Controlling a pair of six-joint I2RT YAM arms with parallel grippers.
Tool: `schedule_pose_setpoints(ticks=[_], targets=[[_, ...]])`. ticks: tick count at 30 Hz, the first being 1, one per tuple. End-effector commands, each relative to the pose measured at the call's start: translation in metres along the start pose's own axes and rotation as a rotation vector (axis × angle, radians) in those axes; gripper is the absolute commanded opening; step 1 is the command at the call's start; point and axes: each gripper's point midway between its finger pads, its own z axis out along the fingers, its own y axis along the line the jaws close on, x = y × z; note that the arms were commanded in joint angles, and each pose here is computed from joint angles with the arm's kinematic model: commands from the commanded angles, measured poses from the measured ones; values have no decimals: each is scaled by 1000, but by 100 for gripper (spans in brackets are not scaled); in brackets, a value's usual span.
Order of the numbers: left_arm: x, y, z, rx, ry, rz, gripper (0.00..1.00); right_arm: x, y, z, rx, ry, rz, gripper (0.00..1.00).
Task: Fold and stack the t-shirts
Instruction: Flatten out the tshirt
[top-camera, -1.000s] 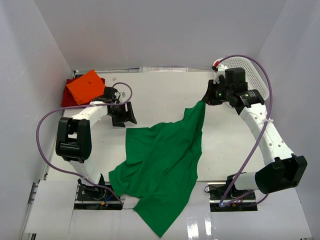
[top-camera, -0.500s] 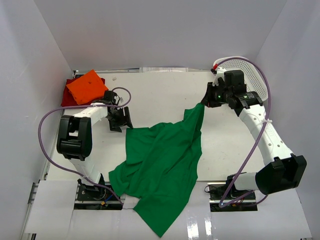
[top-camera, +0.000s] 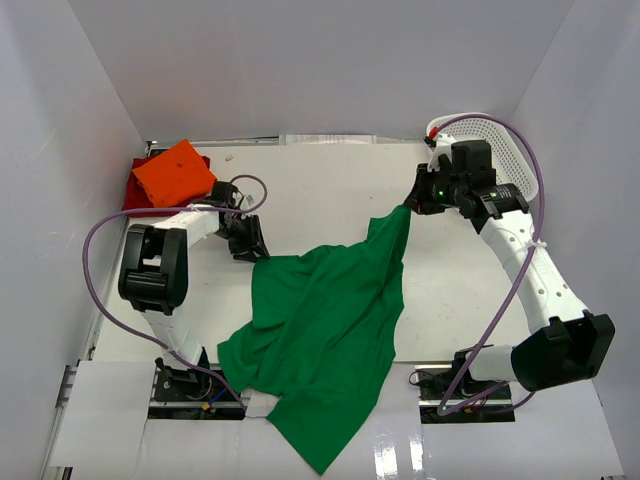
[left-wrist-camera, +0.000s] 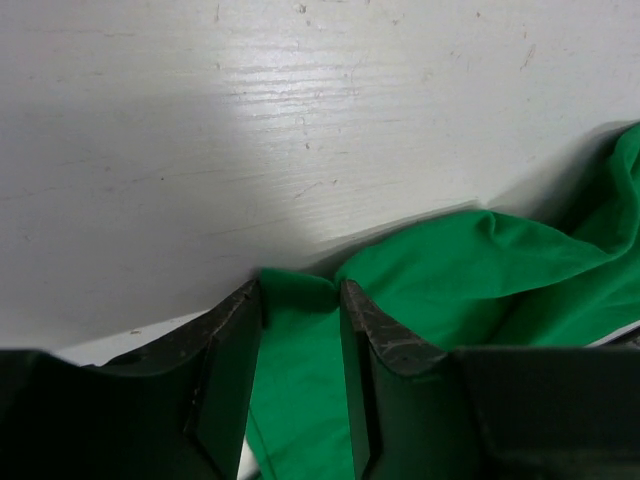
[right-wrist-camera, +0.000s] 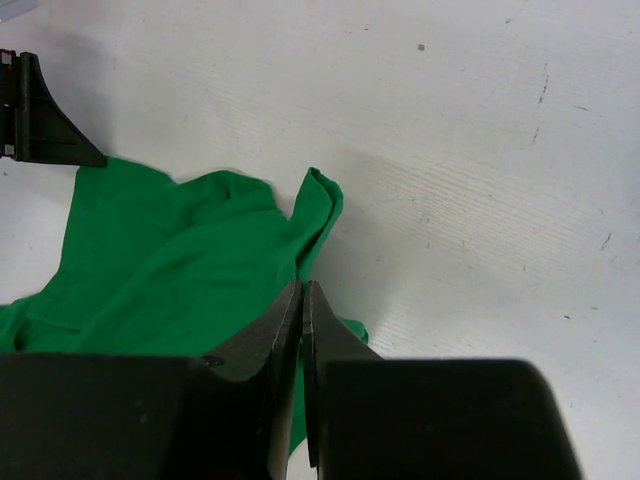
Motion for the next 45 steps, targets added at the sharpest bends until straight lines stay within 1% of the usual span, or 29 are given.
schedule_pose_setpoints(ticks=[1,2,5,6,7,8,10,14,15,17,18,20,21,24,25,26,28,30,31,32,33,34,36,39,41,42,43,44,45], targets=[[44,29,26,-98,141,-17,47,-17,5,-10,-21,-73,-35,8],[46,33,29,-118,153,-16,47,-17,5,-10,-21,-72,-35,8],[52,34,29,-121,171,-24,34,-16,3,-9,-13,-70,-32,8],[52,34,29,-118,169,-23,27,-16,2,-9,-9,-68,-31,8],[51,34,29,-121,166,-22,7,-15,0,-6,1,-63,-29,8],[45,32,28,-119,152,-18,0,-15,-1,-4,5,-59,-28,8],[34,27,27,-113,134,-20,0,-18,-4,3,5,-51,-24,8],[-23,-4,17,-51,29,-28,0,-34,-18,20,20,-37,16,8],[-58,-22,5,-26,-47,-11,0,-40,-20,23,15,-41,22,8],[-94,-31,0,-38,-101,-26,0,-62,-28,33,16,-46,36,8],[-136,-52,-25,-21,-198,-4,0,-72,-29,35,12,-51,33,8],[-173,-61,-35,4,-258,-34,0,-102,-35,41,17,-69,28,8],[-210,-83,-68,51,-367,-17,0,-113,-35,42,8,-79,22,8],[-255,-94,-89,120,-451,-63,0,-152,-41,58,-37,-117,29,8],[-281,-109,-128,201,-544,-45,0,-165,-40,55,-79,-144,33,8],[-295,-108,-127,241,-561,-86,0,-196,-36,40,-100,-224,15,8],[-315,-102,-152,329,-619,-114,0,-213,-36,42,-214,-250,51,8],[-318,-120,-188,453,-671,-76,0,-240,-22,4,-342,-354,-31,8],[-311,-102,-178,436,-650,-102,0,-243,-14,-6,-350,-382,-76,8],[-317,-99,-195,454,-725,-58,0,-245,-6,-19,-345,-411,-119,8],[-301,-119,-250,494,-825,7,0,-230,6,-41,-341,-426,-139,8],[-277,-92,-214,479,-775,-47,0,-240,14,-58,-346,-520,-209,8],[-255,-123,-305,586,-1049,115,0,-223,33,-96,-342,-599,-260,8],[-244,-130,-334,560,-1116,199,0,-245,50,-144,-332,-701,-335,8],[-250,-136,-348,562,-1129,226,0,-254,47,-158,-349,-681,-320,8],[-254,-149,-374,574,-1163,255,0,-261,41,-151,-378,-665,-305,8],[-259,-153,-380,581,-1150,258,0,-278,46,-181,-378,-727,-343,8],[-274,-147,-361,576,-1094,226,0,-285,45,-188,-392,-737,-334,8],[-276,-165,-395,606,-1153,278,0,-293,39,-185,-427,-736,-279,8]])
